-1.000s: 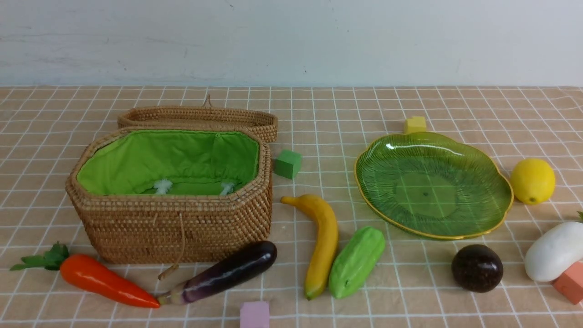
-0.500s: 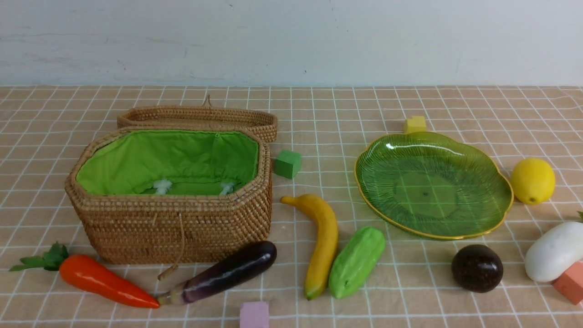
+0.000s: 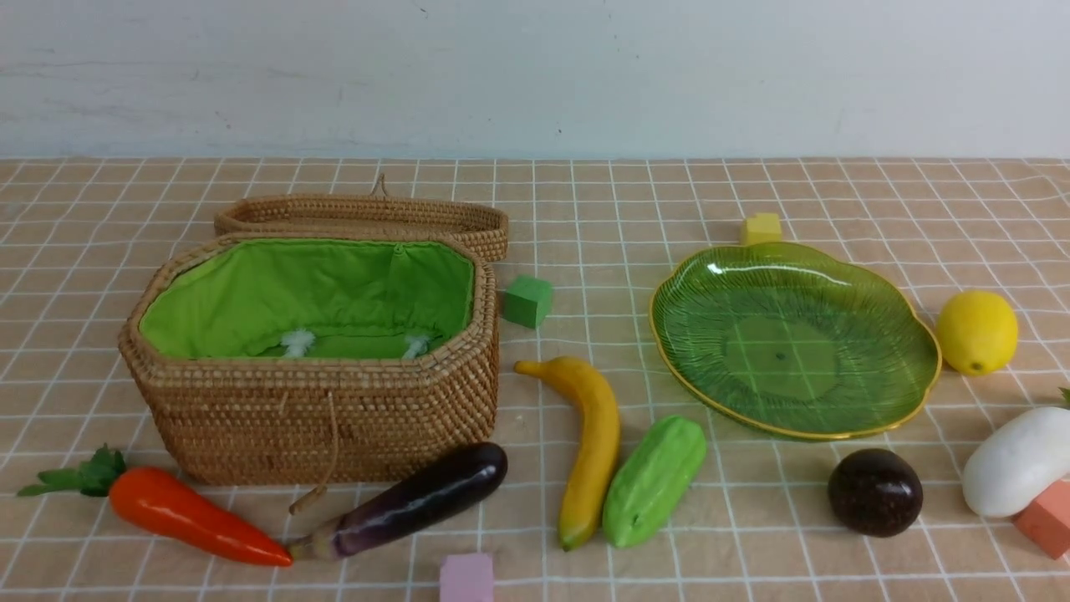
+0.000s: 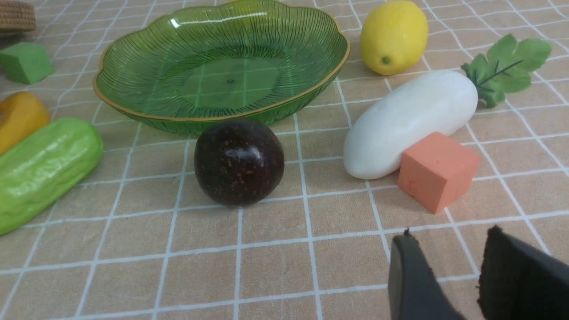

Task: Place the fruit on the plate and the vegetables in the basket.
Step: Use the left arm to grab a carrot and put it into the left basket

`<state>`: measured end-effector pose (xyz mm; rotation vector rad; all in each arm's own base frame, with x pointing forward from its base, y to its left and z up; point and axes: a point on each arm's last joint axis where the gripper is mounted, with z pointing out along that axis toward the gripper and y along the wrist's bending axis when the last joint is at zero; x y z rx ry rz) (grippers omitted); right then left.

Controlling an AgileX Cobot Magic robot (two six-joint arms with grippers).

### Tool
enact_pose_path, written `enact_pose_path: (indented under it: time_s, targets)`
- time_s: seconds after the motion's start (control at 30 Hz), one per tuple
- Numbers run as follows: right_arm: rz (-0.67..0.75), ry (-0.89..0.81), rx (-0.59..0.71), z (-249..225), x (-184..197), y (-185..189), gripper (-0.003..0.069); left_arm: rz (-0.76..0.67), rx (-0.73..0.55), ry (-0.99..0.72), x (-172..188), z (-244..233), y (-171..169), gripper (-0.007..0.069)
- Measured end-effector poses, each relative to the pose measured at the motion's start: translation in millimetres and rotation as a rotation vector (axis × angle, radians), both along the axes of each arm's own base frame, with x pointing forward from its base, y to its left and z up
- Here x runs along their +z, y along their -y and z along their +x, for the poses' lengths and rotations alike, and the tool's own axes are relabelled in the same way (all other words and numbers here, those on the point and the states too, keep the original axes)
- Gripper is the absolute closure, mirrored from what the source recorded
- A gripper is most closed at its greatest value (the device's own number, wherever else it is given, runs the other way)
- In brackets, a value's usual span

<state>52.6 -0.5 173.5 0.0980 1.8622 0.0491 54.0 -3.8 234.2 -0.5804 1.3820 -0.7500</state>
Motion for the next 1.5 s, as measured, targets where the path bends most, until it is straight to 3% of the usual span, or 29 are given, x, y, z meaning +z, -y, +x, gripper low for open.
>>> enact_pose_path:
  time_s: [0.1,0.4,0.5,0.63,0.8,0.93,1.07,1.17,1.2,1.33,1.37,1.43,1.5]
  targets:
    - [0.0,0.0,0.0,0.0,0.0,0.0,0.0417,0.103,-0.048,-0.137,16.2,8.9,5.2,0.0638]
    - [-0.073,0.056,-0.008,1.5,3.7,2.5,0.0417,0.346,-0.225,-0.508,44.5,49.4,17.9,0.0638]
    - [0.066,0.172,-0.025,3.4,13.8,1.0,0.0417,0.417,-0.335,-0.646,49.2,59.7,23.8,0.0638]
    - [0.429,0.397,-0.059,3.7,33.9,1.6,0.0417,0.454,-0.473,-0.783,52.5,73.6,31.2,0.0638]
    - [0.595,0.484,-0.066,2.5,41.6,3.1,0.0417,0.572,-0.588,-0.785,58.9,83.7,36.0,0.0638]
    - [0.64,0.387,-0.048,0.7,51.2,-0.5,0.0455,0.615,-0.646,-0.778,64.7,90.8,38.8,0.0638]
    - [0.492,0.131,0.098,-4.3,103.5,-10.6,0.0573,0.692,-0.715,-0.778,69.8,98.9,40.7,0.0638]
    - [0.28,-0.079,0.302,-3.1,143.7,-22.0,0.065,0.751,-0.771,-0.78,67.4,105.9,41.9,0.0638]
    - [0.277,-0.095,0.313,-3.1,146.0,-22.8,0.065,0.755,-0.774,-0.78,67.0,106.3,42.0,0.0638]
    - [0.051,-0.318,0.664,-6.7,190.0,-43.6,0.0675,0.948,-0.907,-0.729,54.6,120.1,49.5,0.0638]
    - [0.046,-0.322,0.667,-5.6,189.7,-44.4,0.0676,0.963,-0.917,-0.725,53.8,120.6,50.2,0.0638]
    - [-0.034,-0.338,0.798,-6.1,200.9,-53.0,0.0676,1.214,-1.074,-0.664,40.1,125.9,61.5,0.0638]
    - [-0.063,-0.33,0.849,-6.9,203.4,-56.0,0.0676,1.302,-1.122,-0.649,35.0,127.4,65.3,0.0638]
